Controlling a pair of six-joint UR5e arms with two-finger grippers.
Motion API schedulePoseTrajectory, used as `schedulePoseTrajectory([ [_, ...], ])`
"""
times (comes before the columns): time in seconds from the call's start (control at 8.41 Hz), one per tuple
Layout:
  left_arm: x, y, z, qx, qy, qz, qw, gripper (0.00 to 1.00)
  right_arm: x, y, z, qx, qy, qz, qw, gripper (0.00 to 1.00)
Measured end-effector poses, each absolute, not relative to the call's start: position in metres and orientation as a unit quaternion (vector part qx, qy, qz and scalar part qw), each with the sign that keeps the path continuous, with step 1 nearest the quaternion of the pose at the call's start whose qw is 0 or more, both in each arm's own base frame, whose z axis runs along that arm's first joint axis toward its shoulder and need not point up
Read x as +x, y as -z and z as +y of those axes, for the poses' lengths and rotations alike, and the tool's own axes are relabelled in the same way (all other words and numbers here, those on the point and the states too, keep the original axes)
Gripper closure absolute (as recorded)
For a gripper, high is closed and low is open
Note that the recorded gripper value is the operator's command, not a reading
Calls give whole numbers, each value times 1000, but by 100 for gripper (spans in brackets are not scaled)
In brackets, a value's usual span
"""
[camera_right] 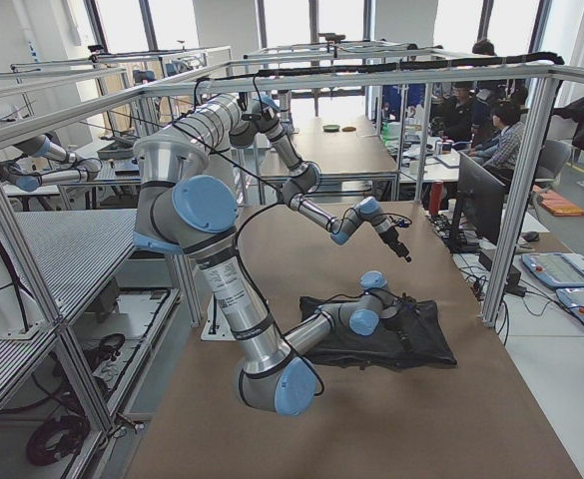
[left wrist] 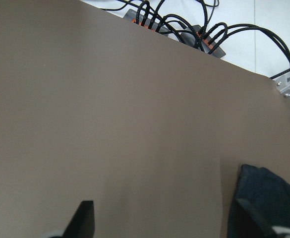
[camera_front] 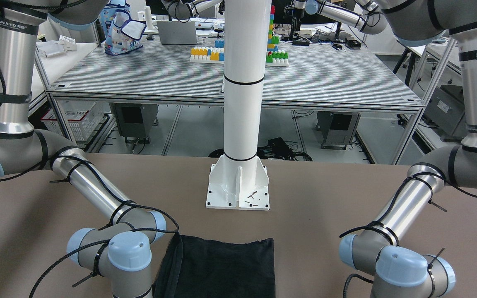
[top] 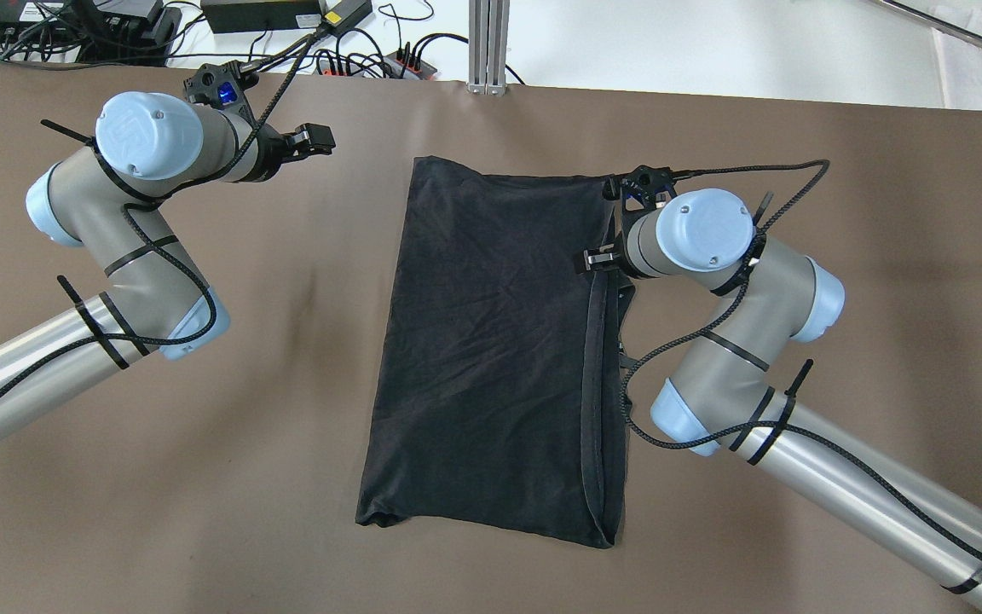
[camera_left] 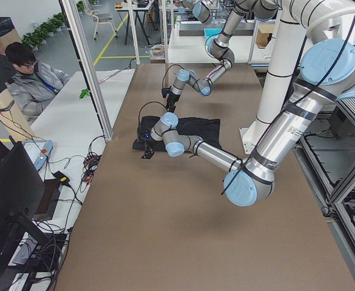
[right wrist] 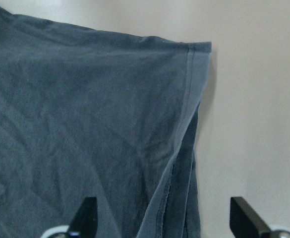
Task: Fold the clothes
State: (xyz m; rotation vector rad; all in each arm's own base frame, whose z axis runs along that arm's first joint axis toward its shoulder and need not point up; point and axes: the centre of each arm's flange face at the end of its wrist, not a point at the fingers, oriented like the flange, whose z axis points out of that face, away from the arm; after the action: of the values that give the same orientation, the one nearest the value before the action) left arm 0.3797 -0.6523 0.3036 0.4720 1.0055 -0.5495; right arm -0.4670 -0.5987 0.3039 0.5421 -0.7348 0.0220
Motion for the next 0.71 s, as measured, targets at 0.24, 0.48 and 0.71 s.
schedulePoseTrajectory([
  [0.24,380,-306,-653,220,258,470,815,0,-476,-309,-608,272,-16,-344,899,6],
  [0.48,381,-307,-653,219,259,469,815,0,-475,-318,-608,272,-17,-339,900,6],
  [0.71,381,-306,-653,219,259,470,815,0,-473,-333,-605,266,-20,-335,904,6],
])
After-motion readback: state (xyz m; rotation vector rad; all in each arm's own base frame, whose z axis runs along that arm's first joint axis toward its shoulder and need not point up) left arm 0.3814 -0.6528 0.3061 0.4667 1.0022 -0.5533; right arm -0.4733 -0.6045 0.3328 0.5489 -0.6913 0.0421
